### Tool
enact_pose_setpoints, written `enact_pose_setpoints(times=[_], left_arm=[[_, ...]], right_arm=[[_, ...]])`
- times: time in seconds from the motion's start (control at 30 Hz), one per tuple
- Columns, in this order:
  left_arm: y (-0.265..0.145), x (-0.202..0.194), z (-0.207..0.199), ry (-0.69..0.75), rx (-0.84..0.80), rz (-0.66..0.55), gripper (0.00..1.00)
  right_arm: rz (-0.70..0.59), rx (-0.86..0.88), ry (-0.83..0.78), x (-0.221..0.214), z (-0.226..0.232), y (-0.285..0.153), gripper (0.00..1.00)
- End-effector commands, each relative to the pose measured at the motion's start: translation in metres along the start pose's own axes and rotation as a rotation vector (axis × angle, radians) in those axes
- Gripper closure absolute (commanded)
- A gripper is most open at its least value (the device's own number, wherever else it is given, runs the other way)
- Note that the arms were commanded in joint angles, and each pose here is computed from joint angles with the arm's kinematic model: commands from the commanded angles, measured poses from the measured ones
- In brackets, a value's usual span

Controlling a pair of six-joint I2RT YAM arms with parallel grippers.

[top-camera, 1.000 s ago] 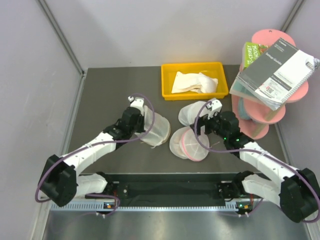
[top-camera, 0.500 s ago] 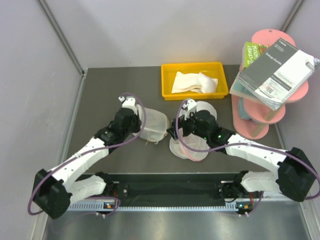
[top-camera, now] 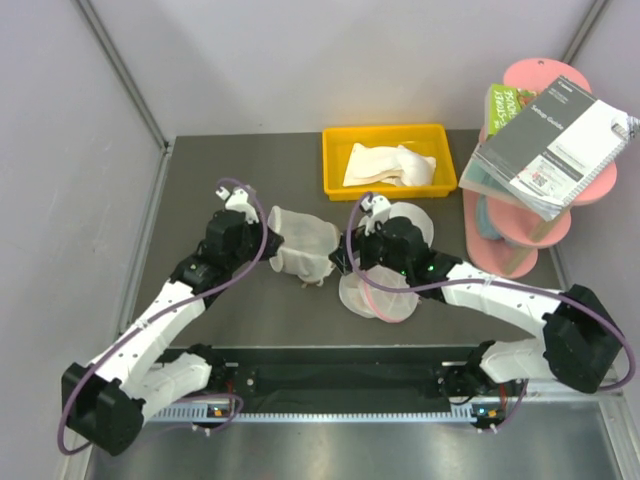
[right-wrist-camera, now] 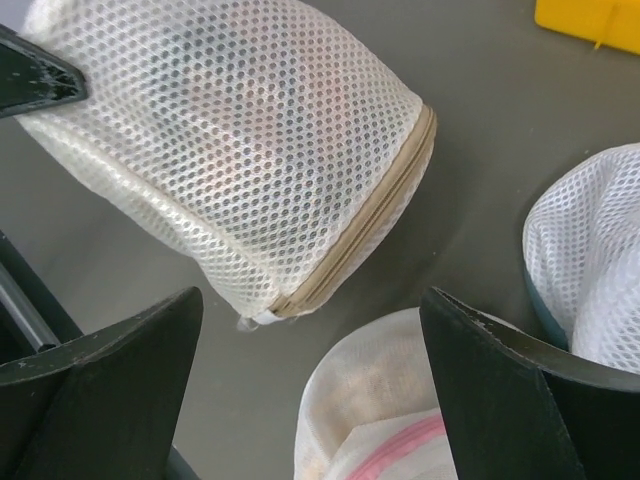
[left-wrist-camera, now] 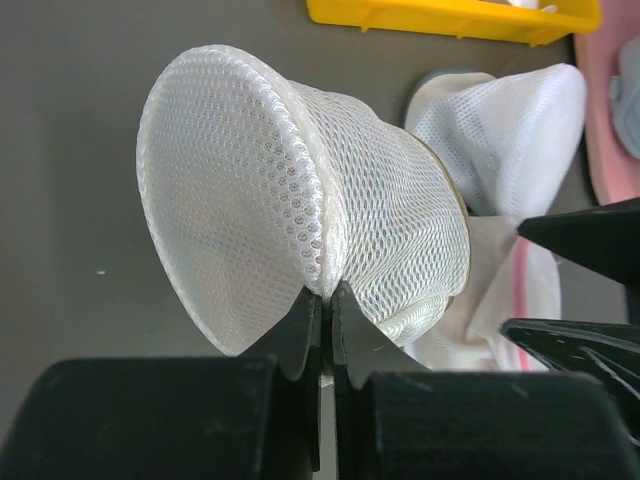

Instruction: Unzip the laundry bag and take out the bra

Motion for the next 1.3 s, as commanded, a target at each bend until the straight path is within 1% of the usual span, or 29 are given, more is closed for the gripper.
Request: enact_pose_setpoints(times=[0.0,0.13,0.23,0.27,0.33,0.37,0.43,0.47,0.53,0.57,0.6,0.67,0.7,0.77,0.8,0.83,0.9,0.93,0.97,1.0,1.03,1.17,1.23,1.27], left_arm=[[-0.013,0.025,-0.023,-0.074,-0.175,-0.074,1.00],[-0.016,0.026,-0.022,-0.106,-0.223,-0.063,1.00],[-0.014,0.027,-0.016,-0.133,-0.234,-0.065,1.00],[-0.012,0.024,-0.014,-0.139,-0.238,-0.050,1.00],[-0.010,0.024,-0.007,-0.153,-0.224,-0.054,1.00],[-0.008,0.022,-0.004,-0.156,-0.223,-0.048,1.00],[-0.005,0.020,0.002,-0.155,-0.207,-0.042,1.00],[-0.003,0.019,0.004,-0.154,-0.202,-0.036,1.00],[0.001,0.016,0.006,-0.154,-0.199,-0.013,1.00],[0.002,0.015,0.007,-0.151,-0.195,-0.007,1.00],[0.003,0.014,0.008,-0.148,-0.192,-0.002,1.00],[0.006,0.013,0.011,-0.144,-0.173,0.003,1.00],[0.006,0.012,0.013,-0.131,-0.158,0.009,0.95],[0.007,0.015,0.016,-0.117,-0.123,0.005,0.92],[0.006,0.015,0.017,-0.095,-0.115,0.004,0.87],[0.006,0.015,0.020,-0.092,-0.087,0.006,0.79],[0.004,0.019,0.020,-0.073,-0.070,-0.005,0.55],[0.004,0.019,0.022,-0.071,-0.051,-0.001,0.32],[0.003,0.021,0.021,-0.066,-0.047,-0.007,0.25],[0.002,0.022,0.022,-0.056,-0.041,-0.006,0.21],[0.001,0.023,0.022,-0.052,-0.035,-0.012,0.13],[-0.009,0.027,0.023,-0.051,0.005,-0.043,0.09],[-0.018,0.031,0.020,-0.059,-0.008,-0.074,0.09],[-0.021,0.031,0.019,-0.064,-0.017,-0.082,0.09]], right_arm=[[-0.043,0.062,0.038,0.011,0.013,0.008,0.11],[-0.008,0.054,0.050,0.003,0.011,0.019,0.13],[0.002,0.067,0.054,0.004,0.013,0.023,0.19],[0.004,0.073,0.055,0.004,0.014,0.024,0.27],[0.000,0.082,0.053,0.007,0.015,0.022,0.36],[0.008,0.078,0.052,0.007,0.015,0.022,0.49],[0.001,0.077,0.036,0.012,0.016,0.020,0.63],[0.000,0.073,0.031,0.014,0.015,0.020,0.74],[-0.004,0.061,0.009,0.019,0.014,0.019,0.85],[0.000,0.055,0.002,0.020,0.013,0.019,0.94],[0.012,0.047,-0.006,0.020,0.013,0.020,0.99],[0.013,0.044,-0.025,0.026,0.013,0.021,1.00],[0.016,0.044,-0.031,0.028,0.014,0.022,1.00],[0.025,0.039,-0.052,0.033,0.015,0.022,1.00],[0.026,0.037,-0.058,0.035,0.015,0.022,1.00],[0.028,0.038,-0.073,0.038,0.017,0.023,1.00],[0.028,0.046,-0.088,0.042,0.019,0.025,1.00],[0.024,0.057,-0.103,0.045,0.024,0.027,1.00],[0.023,0.063,-0.110,0.047,0.026,0.029,1.00],[0.025,0.073,-0.116,0.047,0.029,0.031,1.00],[0.050,0.082,-0.127,0.045,0.035,0.035,1.00],[0.085,0.097,-0.166,0.041,0.054,0.047,1.00],[0.103,0.122,-0.189,0.037,0.069,0.054,1.00],[0.107,0.107,-0.196,0.036,0.071,0.057,1.00]])
Point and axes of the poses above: each gripper's point midway between its finger pads, its own y axis out along the fingers, its own z axis along the line the jaws close on, x = y × z, the point moved 7 cm from there along -y, back along the fingers, and after that the axes turned 6 degrees about -y, right-handed, at the moved point
